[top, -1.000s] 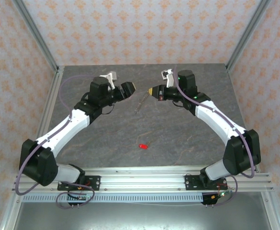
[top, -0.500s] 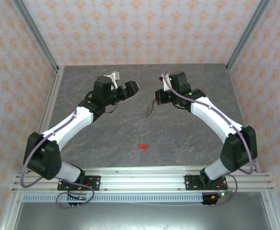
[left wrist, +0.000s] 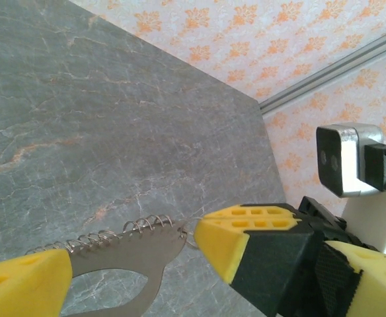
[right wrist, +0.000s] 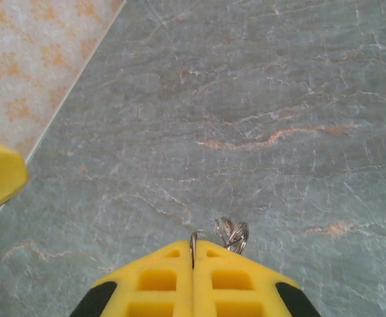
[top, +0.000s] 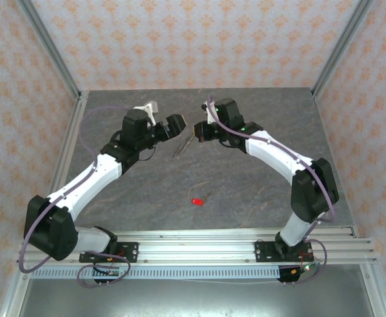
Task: Put the keys on the keyring
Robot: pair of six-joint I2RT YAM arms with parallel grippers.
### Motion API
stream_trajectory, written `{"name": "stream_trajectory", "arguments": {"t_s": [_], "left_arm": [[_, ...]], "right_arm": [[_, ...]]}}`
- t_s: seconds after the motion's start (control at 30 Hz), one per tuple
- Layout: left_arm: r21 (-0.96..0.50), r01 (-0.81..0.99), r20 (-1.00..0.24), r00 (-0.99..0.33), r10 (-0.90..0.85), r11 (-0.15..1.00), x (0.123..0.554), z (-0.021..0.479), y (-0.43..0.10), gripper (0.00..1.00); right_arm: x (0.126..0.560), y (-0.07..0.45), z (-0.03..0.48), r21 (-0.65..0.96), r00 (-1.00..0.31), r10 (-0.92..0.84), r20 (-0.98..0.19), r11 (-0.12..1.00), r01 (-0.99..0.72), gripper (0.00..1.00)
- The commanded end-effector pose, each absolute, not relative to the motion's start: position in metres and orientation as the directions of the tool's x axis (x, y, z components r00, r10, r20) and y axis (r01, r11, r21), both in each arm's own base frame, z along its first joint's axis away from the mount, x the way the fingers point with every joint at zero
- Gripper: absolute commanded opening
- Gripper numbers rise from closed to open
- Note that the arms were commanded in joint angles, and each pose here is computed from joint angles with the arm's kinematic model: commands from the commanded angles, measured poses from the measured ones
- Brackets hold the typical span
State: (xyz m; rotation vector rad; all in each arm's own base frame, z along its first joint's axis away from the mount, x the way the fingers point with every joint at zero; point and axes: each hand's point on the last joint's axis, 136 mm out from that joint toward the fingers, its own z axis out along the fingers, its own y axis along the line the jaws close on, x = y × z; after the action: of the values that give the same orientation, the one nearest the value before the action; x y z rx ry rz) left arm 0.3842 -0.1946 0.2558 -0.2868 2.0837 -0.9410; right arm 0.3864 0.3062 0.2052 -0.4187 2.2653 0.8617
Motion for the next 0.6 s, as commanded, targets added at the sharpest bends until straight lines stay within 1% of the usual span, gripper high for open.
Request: {"name": "stream_trajectory", "arguments": {"t_s": [0.0,0.23,0.43,0.57], "left_arm": [[-0.676,0.097,-0.612,-0.626,-0.483,0.731,0.378,0.251,-0.182,0.97],[-0.693,0.085,-0.593,-0.633,-0.498,0.716,0.375,0.238,-0.183,0.97],[-0.704,0.088,-0.584,-0.636,-0.504,0.704,0.375,0.231,-0.185,0.97],[-0.708,0.094,-0.584,-0.635,-0.506,0.7,0.375,0.23,-0.187,0.97]], "right_arm": [[0.384,0.307,0.188,0.497,-0.735,-0.03,-0.677,0.718,-0.487,0.0],[0.352,0.294,0.102,0.497,-0.816,-0.075,-0.573,0.76,-0.419,0.0],[0.334,0.275,0.06,0.477,-0.856,-0.069,-0.513,0.806,-0.351,0.0],[0.329,0.272,0.044,0.467,-0.876,-0.076,-0.476,0.822,-0.325,0.0]]}}
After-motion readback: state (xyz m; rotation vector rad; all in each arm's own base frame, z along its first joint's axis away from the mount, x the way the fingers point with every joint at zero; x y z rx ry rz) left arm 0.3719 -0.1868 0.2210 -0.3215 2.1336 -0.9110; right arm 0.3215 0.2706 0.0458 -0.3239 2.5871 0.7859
